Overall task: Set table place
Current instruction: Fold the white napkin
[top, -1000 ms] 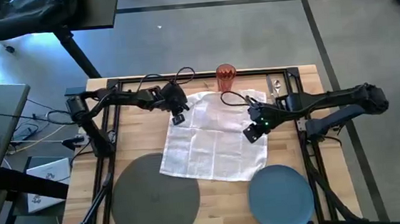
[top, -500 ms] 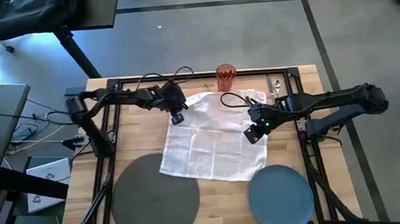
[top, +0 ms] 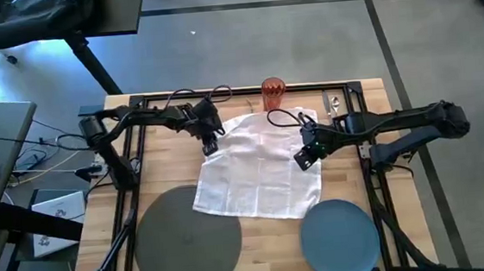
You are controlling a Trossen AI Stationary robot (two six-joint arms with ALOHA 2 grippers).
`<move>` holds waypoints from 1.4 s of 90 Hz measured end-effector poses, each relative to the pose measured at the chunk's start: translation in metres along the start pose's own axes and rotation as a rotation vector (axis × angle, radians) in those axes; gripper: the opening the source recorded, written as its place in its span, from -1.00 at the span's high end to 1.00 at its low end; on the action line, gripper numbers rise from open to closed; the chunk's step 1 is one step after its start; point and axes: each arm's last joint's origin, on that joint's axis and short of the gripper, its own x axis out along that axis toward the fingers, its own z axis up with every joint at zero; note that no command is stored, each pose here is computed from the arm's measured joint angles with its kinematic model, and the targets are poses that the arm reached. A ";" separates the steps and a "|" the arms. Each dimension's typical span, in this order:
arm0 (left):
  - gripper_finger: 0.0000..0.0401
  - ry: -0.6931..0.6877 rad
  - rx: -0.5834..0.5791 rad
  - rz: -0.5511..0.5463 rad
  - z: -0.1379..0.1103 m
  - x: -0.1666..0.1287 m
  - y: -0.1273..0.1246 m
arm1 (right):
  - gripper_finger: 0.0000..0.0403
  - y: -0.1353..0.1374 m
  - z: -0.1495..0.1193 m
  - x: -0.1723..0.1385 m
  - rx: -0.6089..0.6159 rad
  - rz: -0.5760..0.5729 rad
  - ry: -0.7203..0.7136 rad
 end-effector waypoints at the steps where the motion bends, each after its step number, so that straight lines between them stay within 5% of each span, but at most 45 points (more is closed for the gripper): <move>1: 0.67 0.000 0.000 0.000 0.000 0.000 0.000 | 0.72 0.000 0.000 0.000 0.000 -0.001 0.000; 31: 0.36 -0.044 -0.043 0.011 0.004 -0.015 -0.002 | 0.72 -0.006 0.004 0.000 -0.125 -0.043 -0.012; 53: 0.45 -0.050 -0.059 -0.007 0.006 -0.008 -0.008 | 0.72 -0.026 0.026 0.000 -0.258 -0.101 -0.030; 78: 0.47 -0.035 -0.076 0.099 0.008 -0.003 -0.017 | 0.72 -0.041 0.039 0.000 -0.342 -0.099 -0.018; 126: 0.82 -0.034 -0.117 0.119 0.008 -0.004 -0.025 | 0.72 -0.045 0.038 -0.001 -0.329 -0.100 0.018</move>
